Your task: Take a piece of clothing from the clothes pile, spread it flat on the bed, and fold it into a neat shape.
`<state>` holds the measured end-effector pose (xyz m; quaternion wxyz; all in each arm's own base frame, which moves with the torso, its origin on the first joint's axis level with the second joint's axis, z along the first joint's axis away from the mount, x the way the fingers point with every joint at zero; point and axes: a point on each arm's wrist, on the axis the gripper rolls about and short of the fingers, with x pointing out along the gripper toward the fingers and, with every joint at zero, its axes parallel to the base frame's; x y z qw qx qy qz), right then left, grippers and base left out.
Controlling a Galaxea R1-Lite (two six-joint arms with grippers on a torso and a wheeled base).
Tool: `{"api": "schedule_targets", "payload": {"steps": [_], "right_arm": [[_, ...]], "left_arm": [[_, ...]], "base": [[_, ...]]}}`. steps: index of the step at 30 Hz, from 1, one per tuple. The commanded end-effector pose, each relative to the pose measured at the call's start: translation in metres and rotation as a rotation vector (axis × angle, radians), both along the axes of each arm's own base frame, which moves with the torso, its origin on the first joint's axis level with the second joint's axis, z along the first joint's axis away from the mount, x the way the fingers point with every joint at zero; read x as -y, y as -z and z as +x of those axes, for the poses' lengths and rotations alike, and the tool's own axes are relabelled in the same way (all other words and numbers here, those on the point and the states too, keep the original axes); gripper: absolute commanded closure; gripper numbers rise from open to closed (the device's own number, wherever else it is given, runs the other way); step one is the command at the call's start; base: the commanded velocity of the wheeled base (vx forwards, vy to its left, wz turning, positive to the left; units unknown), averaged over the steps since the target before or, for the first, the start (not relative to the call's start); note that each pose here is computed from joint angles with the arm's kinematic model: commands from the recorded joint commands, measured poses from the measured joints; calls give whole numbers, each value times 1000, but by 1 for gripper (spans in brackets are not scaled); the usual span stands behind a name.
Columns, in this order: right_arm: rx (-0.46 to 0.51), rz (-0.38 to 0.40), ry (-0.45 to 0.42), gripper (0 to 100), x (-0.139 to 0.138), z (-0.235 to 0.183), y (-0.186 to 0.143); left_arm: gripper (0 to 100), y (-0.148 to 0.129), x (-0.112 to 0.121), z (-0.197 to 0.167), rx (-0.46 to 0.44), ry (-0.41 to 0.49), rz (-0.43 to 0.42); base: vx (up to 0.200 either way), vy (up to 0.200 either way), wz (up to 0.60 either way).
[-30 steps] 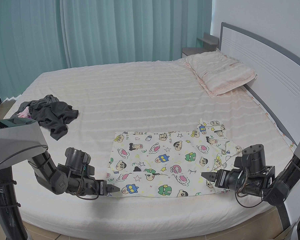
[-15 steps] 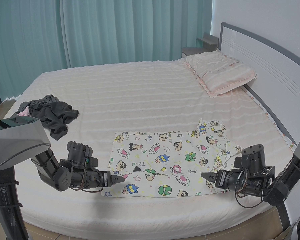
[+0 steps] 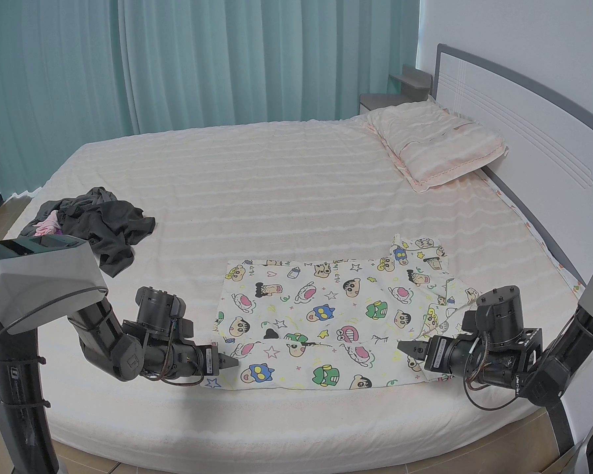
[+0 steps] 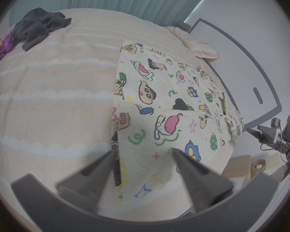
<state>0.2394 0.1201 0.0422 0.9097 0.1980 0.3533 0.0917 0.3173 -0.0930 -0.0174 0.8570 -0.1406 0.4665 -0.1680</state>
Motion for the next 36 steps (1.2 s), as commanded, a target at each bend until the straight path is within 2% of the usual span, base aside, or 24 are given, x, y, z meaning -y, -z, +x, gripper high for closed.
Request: {"api": "schedule_targets", "payload": {"steps": [1, 5, 8, 15, 19, 26, 27, 31, 35, 36], "right_arm": [[2, -2, 27, 0, 6, 5, 0], [13, -15, 72, 0, 21, 11, -1], [23, -69, 118, 0, 54, 22, 0], [12, -74, 118, 0, 100, 31, 3], [-31, -86, 99, 0, 117, 39, 22], [-93, -95, 110, 0, 125, 52, 49], [-98, -95, 111, 0, 125, 53, 51], [-91, -104, 127, 0, 135, 59, 54], [-101, -106, 92, 0, 138, 58, 60], [-104, -97, 35, 0, 142, 59, 67]], "left_arm": [[100, 9, -2, -1, -26, -15, 16], [100, 11, -3, -4, -39, -17, 20], [100, 11, -4, -6, -37, -17, 20], [100, 10, -5, -12, -46, -10, 27], [100, 10, -5, -12, -46, -9, 26], [100, 10, -5, -12, -45, -13, 24], [0, 10, -5, -12, -47, -12, 23], [0, 10, -5, -13, -48, -12, 24], [0, 9, -5, -12, -36, -13, 21], [0, 7, -6, -14, -21, -15, 16]], "base": [[0, 0, 0], [0, 0, 0], [0, 0, 0], [0, 0, 0], [0, 0, 0], [0, 0, 0], [0, 0, 0], [0, 0, 0], [0, 0, 0], [0, 0, 0]]}}
